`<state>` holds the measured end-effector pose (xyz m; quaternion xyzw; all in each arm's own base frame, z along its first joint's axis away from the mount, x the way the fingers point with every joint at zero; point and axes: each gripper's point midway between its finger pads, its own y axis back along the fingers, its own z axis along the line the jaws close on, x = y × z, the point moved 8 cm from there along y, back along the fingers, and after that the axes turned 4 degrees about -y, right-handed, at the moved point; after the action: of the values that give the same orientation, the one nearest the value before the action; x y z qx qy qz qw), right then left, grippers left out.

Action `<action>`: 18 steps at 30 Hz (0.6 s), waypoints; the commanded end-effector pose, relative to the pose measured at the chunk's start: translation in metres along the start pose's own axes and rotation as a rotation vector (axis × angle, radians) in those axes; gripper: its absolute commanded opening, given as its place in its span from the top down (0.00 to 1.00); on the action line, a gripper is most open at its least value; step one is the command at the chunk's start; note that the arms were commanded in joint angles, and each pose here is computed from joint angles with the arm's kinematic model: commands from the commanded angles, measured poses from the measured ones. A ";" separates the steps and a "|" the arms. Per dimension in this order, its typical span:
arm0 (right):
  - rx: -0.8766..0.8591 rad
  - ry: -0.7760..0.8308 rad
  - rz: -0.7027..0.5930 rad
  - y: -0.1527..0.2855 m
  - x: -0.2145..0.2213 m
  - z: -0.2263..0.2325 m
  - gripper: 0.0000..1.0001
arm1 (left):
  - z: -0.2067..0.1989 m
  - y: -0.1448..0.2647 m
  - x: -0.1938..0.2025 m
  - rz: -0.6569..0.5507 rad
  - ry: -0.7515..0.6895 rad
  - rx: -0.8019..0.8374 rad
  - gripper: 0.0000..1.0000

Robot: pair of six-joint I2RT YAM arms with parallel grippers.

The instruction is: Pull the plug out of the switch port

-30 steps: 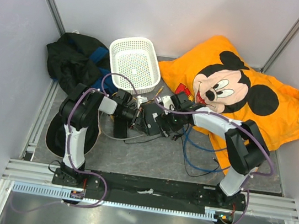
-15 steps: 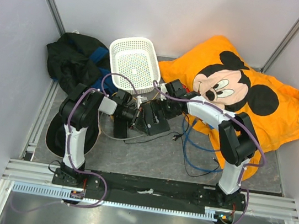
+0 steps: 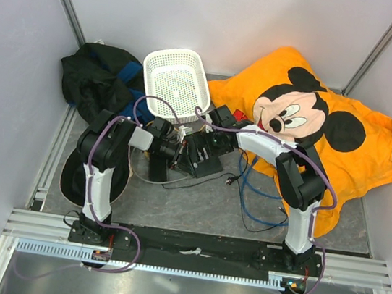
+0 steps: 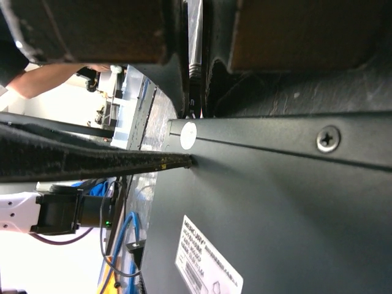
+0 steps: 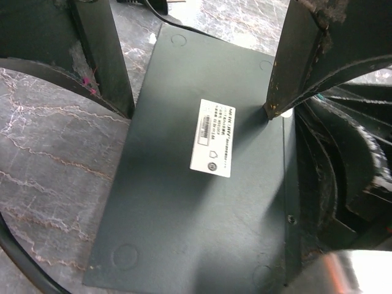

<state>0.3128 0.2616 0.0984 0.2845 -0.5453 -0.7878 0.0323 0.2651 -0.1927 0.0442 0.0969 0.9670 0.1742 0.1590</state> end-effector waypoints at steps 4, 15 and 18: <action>0.331 0.005 0.379 -0.048 0.114 -0.046 0.11 | 0.003 0.024 0.010 0.002 0.179 -0.373 0.98; 0.318 -0.022 0.491 -0.060 0.143 -0.052 0.13 | 0.014 0.050 0.023 0.093 0.178 -0.410 0.98; 0.293 -0.018 0.520 -0.064 0.145 -0.051 0.13 | 0.013 0.049 0.037 0.094 0.126 -0.070 0.98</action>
<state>0.3079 0.2760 0.0801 0.2739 -0.5228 -0.8072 -0.0082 0.2626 -0.1678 0.0612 0.0918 0.9447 0.2833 0.1372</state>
